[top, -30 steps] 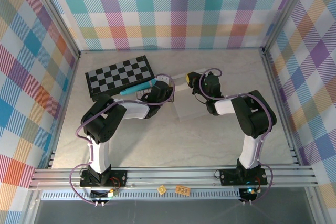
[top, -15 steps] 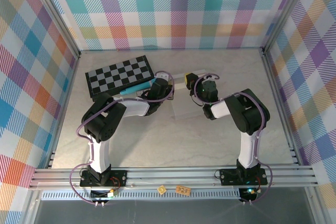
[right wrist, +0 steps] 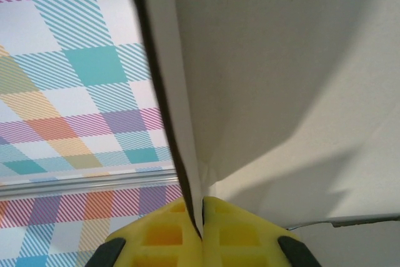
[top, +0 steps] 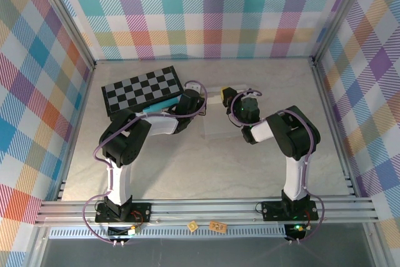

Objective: Fold the paper box

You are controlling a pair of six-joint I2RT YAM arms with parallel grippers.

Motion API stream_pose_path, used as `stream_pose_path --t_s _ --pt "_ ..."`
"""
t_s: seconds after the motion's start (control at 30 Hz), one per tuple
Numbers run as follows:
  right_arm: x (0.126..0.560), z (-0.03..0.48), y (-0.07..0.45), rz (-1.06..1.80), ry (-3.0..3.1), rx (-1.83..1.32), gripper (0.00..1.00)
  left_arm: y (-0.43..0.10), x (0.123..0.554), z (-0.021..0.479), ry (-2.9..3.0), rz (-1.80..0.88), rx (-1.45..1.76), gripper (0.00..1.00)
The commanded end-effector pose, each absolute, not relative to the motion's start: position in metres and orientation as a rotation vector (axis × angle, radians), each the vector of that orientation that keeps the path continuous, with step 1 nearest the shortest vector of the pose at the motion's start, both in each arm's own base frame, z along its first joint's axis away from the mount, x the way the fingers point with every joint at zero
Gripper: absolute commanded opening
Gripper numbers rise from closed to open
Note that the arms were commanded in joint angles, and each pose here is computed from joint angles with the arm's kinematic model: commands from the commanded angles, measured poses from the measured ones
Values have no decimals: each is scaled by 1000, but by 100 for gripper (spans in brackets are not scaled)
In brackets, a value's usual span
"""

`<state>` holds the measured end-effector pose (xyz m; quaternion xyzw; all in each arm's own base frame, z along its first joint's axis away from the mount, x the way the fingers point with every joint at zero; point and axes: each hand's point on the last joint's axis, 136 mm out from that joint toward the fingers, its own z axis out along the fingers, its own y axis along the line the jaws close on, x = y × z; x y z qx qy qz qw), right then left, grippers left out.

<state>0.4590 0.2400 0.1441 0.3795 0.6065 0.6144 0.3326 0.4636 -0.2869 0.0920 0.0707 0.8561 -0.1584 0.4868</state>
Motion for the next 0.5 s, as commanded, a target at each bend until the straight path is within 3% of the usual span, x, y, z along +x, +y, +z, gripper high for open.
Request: stream_pose_path --t_s 0.0,0.27,0.47 --pt "429 92 275 1576 1874 1021 0 -314 474 137 1955 -541 176 0" --pt "433 107 272 1490 1810 1101 0 -325 447 151 1982 -652 140 0" --pt "423 109 281 1373 1831 1151 0 -341 417 150 2039 -887 152 7"
